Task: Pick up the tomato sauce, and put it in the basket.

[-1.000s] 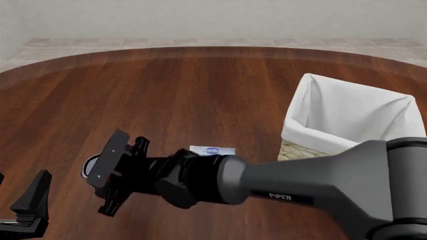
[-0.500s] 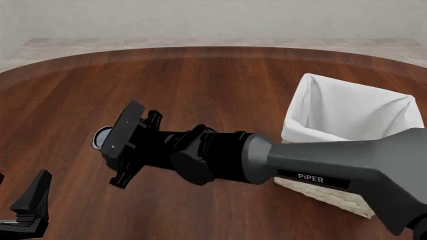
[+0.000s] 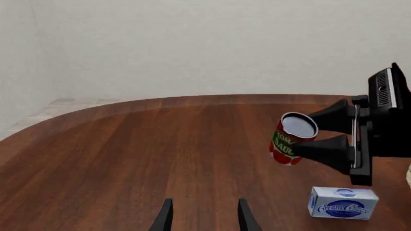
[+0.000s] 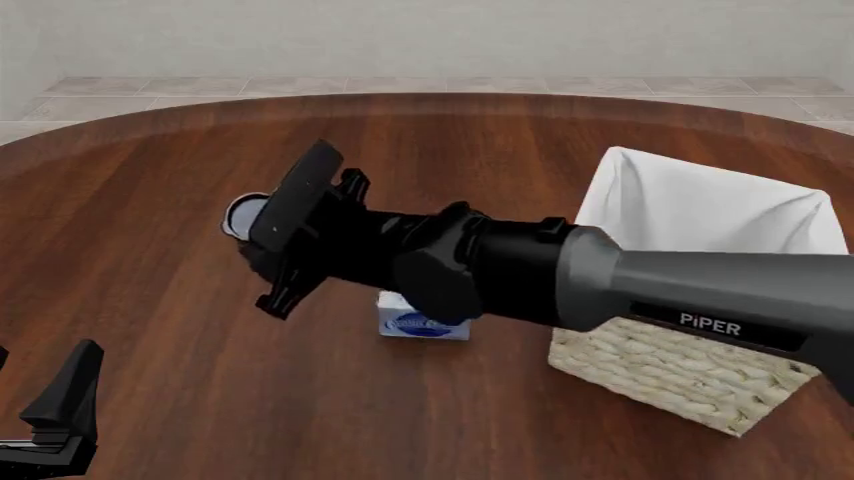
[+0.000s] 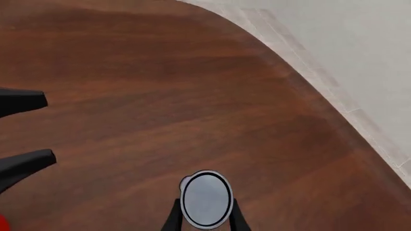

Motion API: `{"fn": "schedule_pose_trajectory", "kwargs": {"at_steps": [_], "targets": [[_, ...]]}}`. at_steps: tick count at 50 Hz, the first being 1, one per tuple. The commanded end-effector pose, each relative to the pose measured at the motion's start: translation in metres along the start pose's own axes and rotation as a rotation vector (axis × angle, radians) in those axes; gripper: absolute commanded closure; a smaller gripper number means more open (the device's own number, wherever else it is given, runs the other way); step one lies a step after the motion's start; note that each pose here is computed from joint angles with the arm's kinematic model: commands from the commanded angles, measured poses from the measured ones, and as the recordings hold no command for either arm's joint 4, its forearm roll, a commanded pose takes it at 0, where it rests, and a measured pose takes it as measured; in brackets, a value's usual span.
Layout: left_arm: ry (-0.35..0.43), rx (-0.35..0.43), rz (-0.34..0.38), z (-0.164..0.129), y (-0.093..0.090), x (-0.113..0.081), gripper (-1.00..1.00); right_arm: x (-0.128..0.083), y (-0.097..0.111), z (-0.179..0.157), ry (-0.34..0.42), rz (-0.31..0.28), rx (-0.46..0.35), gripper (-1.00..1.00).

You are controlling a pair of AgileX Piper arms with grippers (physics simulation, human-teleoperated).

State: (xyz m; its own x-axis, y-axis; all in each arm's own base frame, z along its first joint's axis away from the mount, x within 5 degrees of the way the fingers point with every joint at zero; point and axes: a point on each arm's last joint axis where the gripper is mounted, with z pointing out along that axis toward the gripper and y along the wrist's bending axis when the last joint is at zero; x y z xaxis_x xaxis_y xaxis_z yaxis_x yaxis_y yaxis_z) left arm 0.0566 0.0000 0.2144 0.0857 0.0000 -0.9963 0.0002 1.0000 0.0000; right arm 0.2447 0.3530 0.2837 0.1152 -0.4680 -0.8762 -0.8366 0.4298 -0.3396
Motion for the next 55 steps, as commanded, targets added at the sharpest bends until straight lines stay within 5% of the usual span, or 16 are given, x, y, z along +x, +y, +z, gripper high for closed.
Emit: {"fn": "schedule_pose_trajectory", "kwargs": {"at_steps": [1,55], "targets": [[0.0,0.0,0.0,0.0,0.0,0.0,-1.0,-0.008,-0.023,-0.02,-0.025,0.008,0.054,1.0],[0.0,0.0,0.0,0.0,0.0,0.0,-1.0,0.024,-0.119,-0.1,0.036,0.085,0.33,1.0]]}}
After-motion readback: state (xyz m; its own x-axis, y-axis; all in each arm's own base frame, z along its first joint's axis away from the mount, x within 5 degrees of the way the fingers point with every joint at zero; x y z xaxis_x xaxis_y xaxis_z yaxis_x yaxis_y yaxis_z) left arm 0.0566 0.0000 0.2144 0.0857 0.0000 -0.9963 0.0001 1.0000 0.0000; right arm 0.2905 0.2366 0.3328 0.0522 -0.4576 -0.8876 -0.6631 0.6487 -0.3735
